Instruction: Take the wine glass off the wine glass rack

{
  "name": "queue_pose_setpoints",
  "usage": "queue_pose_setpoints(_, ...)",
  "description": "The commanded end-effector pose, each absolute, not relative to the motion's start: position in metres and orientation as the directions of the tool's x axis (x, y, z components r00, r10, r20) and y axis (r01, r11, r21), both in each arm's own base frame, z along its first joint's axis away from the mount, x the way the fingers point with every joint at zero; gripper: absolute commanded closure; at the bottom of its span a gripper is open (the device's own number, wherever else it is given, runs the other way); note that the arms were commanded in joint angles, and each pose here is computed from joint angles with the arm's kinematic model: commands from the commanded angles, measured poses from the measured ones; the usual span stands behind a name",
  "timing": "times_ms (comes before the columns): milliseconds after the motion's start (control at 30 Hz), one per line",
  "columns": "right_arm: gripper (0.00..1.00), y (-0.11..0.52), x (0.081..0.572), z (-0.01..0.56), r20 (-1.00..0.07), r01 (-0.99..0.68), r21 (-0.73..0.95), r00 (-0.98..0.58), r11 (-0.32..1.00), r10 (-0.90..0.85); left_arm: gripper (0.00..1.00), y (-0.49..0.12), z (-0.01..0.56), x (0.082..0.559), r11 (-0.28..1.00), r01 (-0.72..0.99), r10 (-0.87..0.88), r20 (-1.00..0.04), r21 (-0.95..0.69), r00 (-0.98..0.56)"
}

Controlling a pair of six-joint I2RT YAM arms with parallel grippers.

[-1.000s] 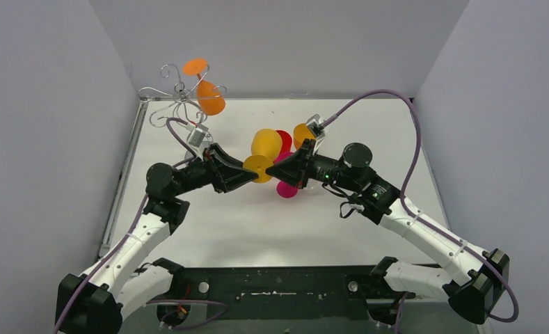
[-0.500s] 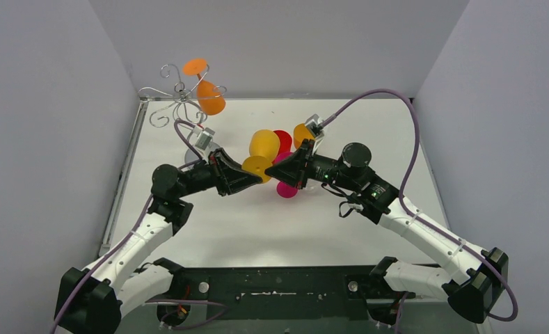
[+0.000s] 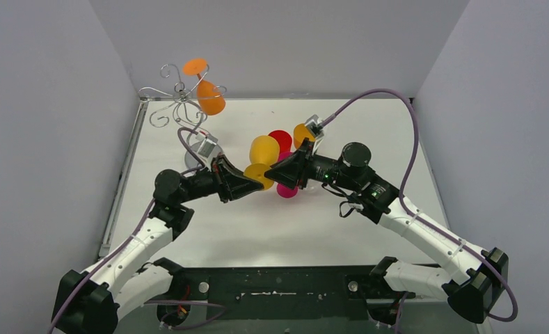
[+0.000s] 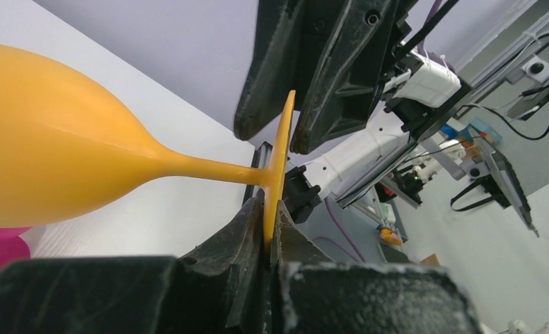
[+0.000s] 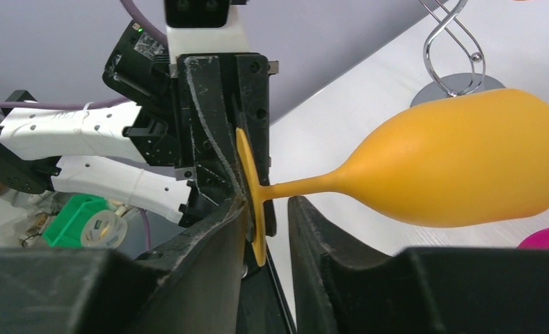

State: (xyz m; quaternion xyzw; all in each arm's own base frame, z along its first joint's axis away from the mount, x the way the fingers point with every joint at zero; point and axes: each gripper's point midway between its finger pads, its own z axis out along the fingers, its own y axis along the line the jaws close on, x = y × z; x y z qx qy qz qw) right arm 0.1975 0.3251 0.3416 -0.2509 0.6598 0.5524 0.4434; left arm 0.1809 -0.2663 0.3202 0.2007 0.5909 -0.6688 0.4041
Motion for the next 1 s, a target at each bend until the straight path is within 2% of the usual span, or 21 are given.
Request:
queue_pose_setpoints(0,0.67,0.319,0.206,0.365,-0.88,-0.839,0.472,-0.431,0.272,0.2,1.0,-0.262,0.331,0.17,0.034,0.857,-0.327,-0.816,-0.514,-0.476)
queue_pose_setpoints(100,0.62,0.315,0.209,0.37,-0.879,-0.839,0.473,-0.429,0.27,0.209,1.0,-0.26,0.329,0.166,0.039,0.874,-0.329,-0.832,-0.485,-0.447)
queue_pose_setpoints(133,0.57,0.312,0.212,0.372,-0.878,-0.836,0.475,-0.428,0.277,0.215,1.0,-0.259,0.327,0.165,0.041,0.88,-0.328,-0.838,-0.474,-0.436)
queue_pose_setpoints(200,0.54,0.309,0.214,0.378,-0.878,-0.836,0.473,-0.422,0.279,0.224,1.0,-0.258,0.323,0.164,0.048,0.888,-0.324,-0.848,-0.458,-0.42)
queue_pose_setpoints(267,0.46,0.306,0.217,0.382,-0.878,-0.835,0.473,-0.419,0.283,0.231,1.0,-0.258,0.318,0.162,0.049,0.896,-0.316,-0.858,-0.442,-0.406)
queue_pose_setpoints(367,0.44,0.302,0.222,0.386,-0.877,-0.831,0.475,-0.419,0.29,0.236,1.0,-0.258,0.307,0.16,0.05,0.898,-0.297,-0.865,-0.438,-0.405)
queue_pose_setpoints(467,0.38,0.296,0.23,0.381,-0.871,-0.813,0.489,-0.436,0.316,0.228,1.0,-0.257,0.3,0.157,0.038,0.897,-0.291,-0.864,-0.44,-0.411)
queue_pose_setpoints(633,0.34,0.283,0.249,0.367,-0.847,-0.767,0.532,-0.487,0.358,0.214,1.0,-0.255,0.295,0.147,-0.001,0.911,-0.296,-0.87,-0.413,-0.395)
queue_pose_setpoints(733,0.33,0.275,0.257,0.357,-0.818,-0.735,0.574,-0.534,0.361,0.214,1.0,-0.251,0.298,0.128,-0.073,0.94,-0.304,-0.89,-0.333,-0.339)
queue_pose_setpoints(967,0.31,0.276,0.259,0.339,-0.777,-0.705,0.623,-0.607,0.339,0.166,1.0,-0.248,0.294,0.116,-0.094,0.954,-0.299,-0.906,-0.284,-0.3)
